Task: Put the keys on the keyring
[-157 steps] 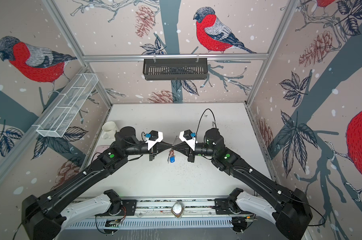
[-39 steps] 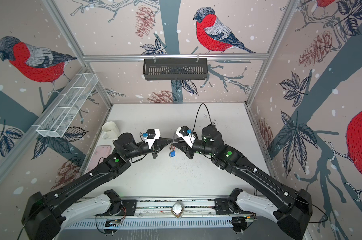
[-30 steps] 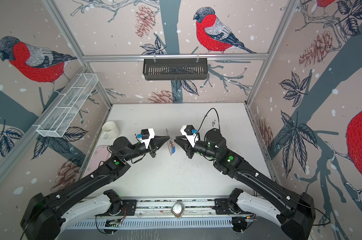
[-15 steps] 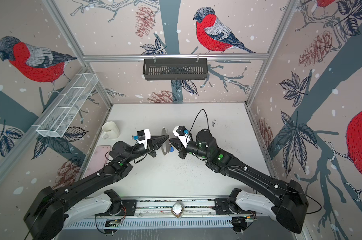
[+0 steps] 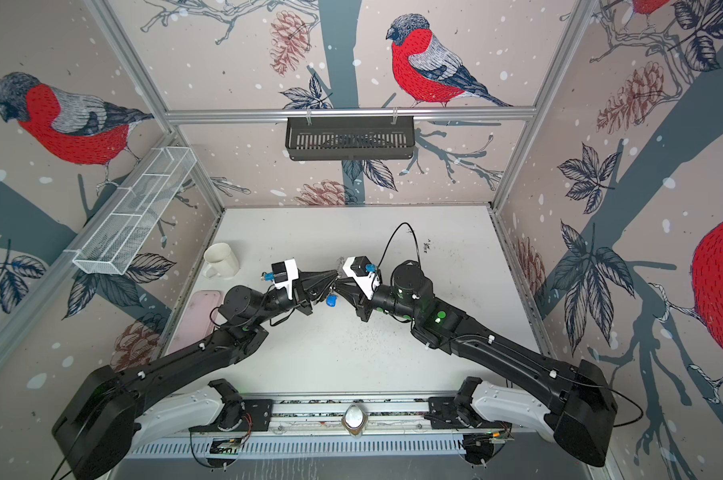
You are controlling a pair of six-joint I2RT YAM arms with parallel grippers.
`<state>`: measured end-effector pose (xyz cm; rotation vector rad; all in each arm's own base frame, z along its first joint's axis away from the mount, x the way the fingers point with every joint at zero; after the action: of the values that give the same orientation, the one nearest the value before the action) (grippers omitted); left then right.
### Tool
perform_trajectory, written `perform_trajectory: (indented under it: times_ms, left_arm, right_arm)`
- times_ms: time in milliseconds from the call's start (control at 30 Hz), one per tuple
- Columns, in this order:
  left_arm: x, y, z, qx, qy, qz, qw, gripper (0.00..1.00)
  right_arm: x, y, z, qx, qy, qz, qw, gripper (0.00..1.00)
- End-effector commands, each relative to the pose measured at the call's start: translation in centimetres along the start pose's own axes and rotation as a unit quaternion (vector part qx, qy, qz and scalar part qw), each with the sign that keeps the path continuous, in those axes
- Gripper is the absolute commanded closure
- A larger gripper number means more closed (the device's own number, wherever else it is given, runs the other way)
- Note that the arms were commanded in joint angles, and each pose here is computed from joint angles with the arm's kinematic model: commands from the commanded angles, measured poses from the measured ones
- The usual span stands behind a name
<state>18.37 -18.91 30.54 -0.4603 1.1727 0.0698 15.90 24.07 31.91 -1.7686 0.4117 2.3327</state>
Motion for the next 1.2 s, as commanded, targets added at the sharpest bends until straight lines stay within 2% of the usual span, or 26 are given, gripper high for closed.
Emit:
perform_trajectory:
  times_ms: [0,167,400,433,533,767,1167]
  left_arm:
    - [-0.8,0.0,-0.1,0.012,-0.005,-0.030,0.999,1.00]
    - [-1.2,0.2,-0.1,0.012,-0.008,-0.038,0.999,1.00]
    - [-1.3,0.4,-0.2,0.017,-0.009,-0.042,0.999,1.00]
    - [-1.3,0.3,-0.2,0.019,-0.009,-0.043,0.999,1.00]
    - [-1.2,0.5,-0.2,0.020,-0.009,-0.043,0.999,1.00]
    - [-1.4,0.6,-0.4,0.036,-0.006,-0.047,0.998,1.00]
    - [-1.4,0.7,-0.6,0.055,-0.005,-0.048,0.997,1.00]
  right_arm:
    - [-0.7,0.3,-0.2,0.029,0.018,-0.015,0.999,0.80]
    - [-0.3,0.7,-0.6,0.066,0.026,-0.003,0.997,0.79]
    - [-0.6,1.8,-0.5,0.084,0.032,-0.015,0.996,0.77]
    - [-0.6,2.0,-0.4,0.083,0.033,-0.018,0.996,0.77]
    - [-1.0,2.6,-0.1,0.076,0.039,-0.031,0.996,0.86]
    - [-1.7,3.2,0.3,0.058,0.051,-0.046,0.996,0.88]
    - [-1.6,2.1,0.7,0.011,0.063,-0.019,0.998,0.92]
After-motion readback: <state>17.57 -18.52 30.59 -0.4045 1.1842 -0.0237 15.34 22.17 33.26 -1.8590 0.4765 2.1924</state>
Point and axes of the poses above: each gripper's point midway between its finger pads, its own y axis back along the fingers, its own z axis along the line the jaws close on, x = y × z, the point moved 10 cm from there along y, back along the fingers, and after that the axes turned 14 degrees about -y, right-handed, at the moved point
